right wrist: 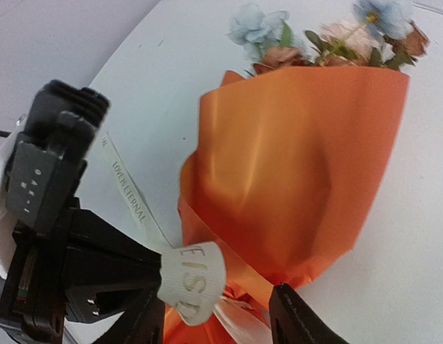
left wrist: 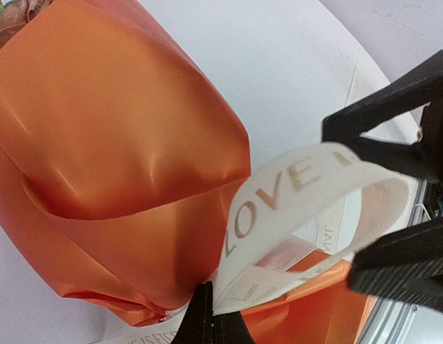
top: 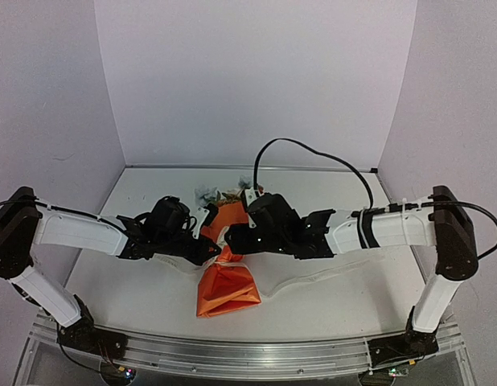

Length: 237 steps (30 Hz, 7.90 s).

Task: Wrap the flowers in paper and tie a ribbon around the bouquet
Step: Cross the half-tied ribbon over the folded bouquet.

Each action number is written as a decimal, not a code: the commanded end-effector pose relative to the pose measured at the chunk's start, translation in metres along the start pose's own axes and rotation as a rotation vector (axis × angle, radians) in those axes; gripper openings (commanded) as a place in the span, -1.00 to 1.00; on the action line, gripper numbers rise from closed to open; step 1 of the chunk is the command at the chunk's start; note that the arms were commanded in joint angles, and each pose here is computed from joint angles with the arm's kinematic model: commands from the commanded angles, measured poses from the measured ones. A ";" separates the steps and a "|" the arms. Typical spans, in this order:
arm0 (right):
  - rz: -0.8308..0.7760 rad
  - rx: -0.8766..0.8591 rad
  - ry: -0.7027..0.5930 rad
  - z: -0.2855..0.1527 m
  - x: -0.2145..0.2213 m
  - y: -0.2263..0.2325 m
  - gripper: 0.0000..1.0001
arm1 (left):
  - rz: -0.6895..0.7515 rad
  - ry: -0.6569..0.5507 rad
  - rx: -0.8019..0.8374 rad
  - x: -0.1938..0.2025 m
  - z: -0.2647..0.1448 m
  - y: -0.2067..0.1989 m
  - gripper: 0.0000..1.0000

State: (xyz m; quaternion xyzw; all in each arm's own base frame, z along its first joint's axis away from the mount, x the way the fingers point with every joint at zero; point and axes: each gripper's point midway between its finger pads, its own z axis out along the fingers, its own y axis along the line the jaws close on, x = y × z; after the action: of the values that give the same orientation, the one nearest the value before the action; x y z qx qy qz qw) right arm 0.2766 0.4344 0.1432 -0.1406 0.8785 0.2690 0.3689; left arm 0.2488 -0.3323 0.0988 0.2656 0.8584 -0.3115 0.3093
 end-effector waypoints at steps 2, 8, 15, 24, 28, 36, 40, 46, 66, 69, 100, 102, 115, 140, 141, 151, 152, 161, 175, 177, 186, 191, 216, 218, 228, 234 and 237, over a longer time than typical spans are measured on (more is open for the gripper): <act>0.173 0.225 -0.089 -0.059 -0.012 -0.060 0.42 | 0.031 -0.094 -0.024 -0.028 -0.004 -0.004 -1.00; 0.379 0.428 -0.011 -0.095 0.033 -0.122 0.50 | 0.060 -0.100 -0.022 -0.031 -0.009 -0.007 -1.00; 0.686 0.613 0.140 -0.106 0.111 -0.186 0.39 | 0.072 -0.115 -0.019 -0.034 -0.015 -0.010 -1.00; 0.780 0.687 0.111 -0.111 0.113 -0.233 0.36 | 0.076 -0.119 -0.016 -0.035 -0.018 -0.011 -0.99; 0.806 0.690 0.131 -0.101 0.115 -0.239 0.32 | 0.075 -0.110 -0.010 -0.033 -0.017 -0.011 -0.99; 0.912 0.667 0.162 -0.078 0.133 -0.246 0.18 | 0.080 -0.097 -0.003 -0.032 -0.017 -0.013 -1.00; 0.923 0.698 0.161 -0.077 0.139 -0.252 -0.06 | 0.087 -0.093 -0.009 -0.032 -0.018 -0.012 -1.00; 0.870 0.743 0.120 -0.078 0.132 -0.265 -0.72 | 0.120 -0.106 -0.005 -0.032 -0.024 -0.014 -1.00; 0.487 0.273 0.023 -0.072 -0.062 -0.099 -1.00 | 0.482 -0.202 0.084 -0.025 -0.027 -0.051 -0.99; 0.477 0.159 0.052 -0.058 -0.084 -0.063 -1.00 | 0.517 -0.197 0.062 -0.020 -0.021 -0.049 -0.98; 0.443 -0.084 0.055 -0.065 -0.104 0.028 -1.00 | 0.580 -0.247 -0.002 -0.009 -0.015 -0.043 -0.96; 0.437 -0.076 0.036 -0.073 -0.105 0.026 -1.00 | 0.577 -0.246 -0.004 -0.008 -0.015 -0.042 -0.96; 0.435 -0.176 0.136 -0.062 -0.089 0.076 -1.00 | 0.578 -0.262 -0.026 -0.009 -0.017 -0.039 -0.96; 0.512 -0.185 0.204 0.015 -0.091 0.102 -1.00 | 0.591 -0.293 -0.091 -0.003 -0.024 -0.028 -0.96; 0.515 -0.188 0.221 0.017 -0.088 0.100 -1.00 | 0.590 -0.295 -0.093 -0.003 -0.024 -0.027 -0.96; 0.554 -0.206 0.329 0.029 -0.066 0.096 -1.00 | 0.626 -0.352 -0.149 -0.009 -0.033 -0.022 -0.92; 0.555 -0.214 0.326 0.029 -0.068 0.098 -1.00 | 0.634 -0.352 -0.151 -0.010 -0.033 -0.023 -0.92; 0.573 -0.206 0.352 0.036 -0.061 0.096 -1.00 | 0.680 -0.379 -0.175 -0.014 -0.040 -0.032 -0.91; 0.519 -0.190 0.308 0.020 -0.072 0.093 -0.71 | 0.658 -0.372 -0.188 -0.008 -0.039 -0.029 -0.92; 0.501 -0.195 0.343 0.026 -0.065 0.094 -0.54 | 0.643 -0.367 -0.189 -0.007 -0.037 -0.028 -0.93; 0.305 -0.111 0.310 -0.010 -0.068 0.058 0.35 | 0.568 -0.384 -0.199 -0.004 -0.035 -0.021 -0.96; 0.245 0.010 0.260 -0.045 -0.061 0.004 0.57 | 0.542 -0.386 -0.196 -0.002 -0.034 -0.020 -0.98; 0.173 -0.004 0.303 -0.001 0.041 -0.064 -0.52 | 0.544 -0.362 -0.194 -0.006 -0.031 -0.023 -1.00; 0.167 0.019 0.265 -0.011 0.030 -0.066 -0.70 | 0.547 -0.358 -0.189 -0.005 -0.031 -0.023 -1.00; 0.087 -0.010 0.120 -0.053 -0.018 -0.021 -1.00 | 0.567 -0.350 -0.147 -0.002 -0.029 -0.030 -0.99; 0.041 -0.124 0.184 -0.038 -0.012 0.024 -1.00 | 0.569 -0.372 -0.138 -0.003 -0.033 -0.032 -1.00; 0.026 -0.170 0.241 -0.020 -0.002 0.038 -1.00 | 0.560 -0.393 -0.140 -0.004 -0.038 -0.031 -0.99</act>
State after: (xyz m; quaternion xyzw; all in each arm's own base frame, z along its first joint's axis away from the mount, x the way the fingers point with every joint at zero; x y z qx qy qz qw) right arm 0.2527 0.4282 0.1857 -0.1571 0.8933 0.3201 0.2735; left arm 0.2161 -0.3227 0.1118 0.4168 0.7173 -0.1810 0.5282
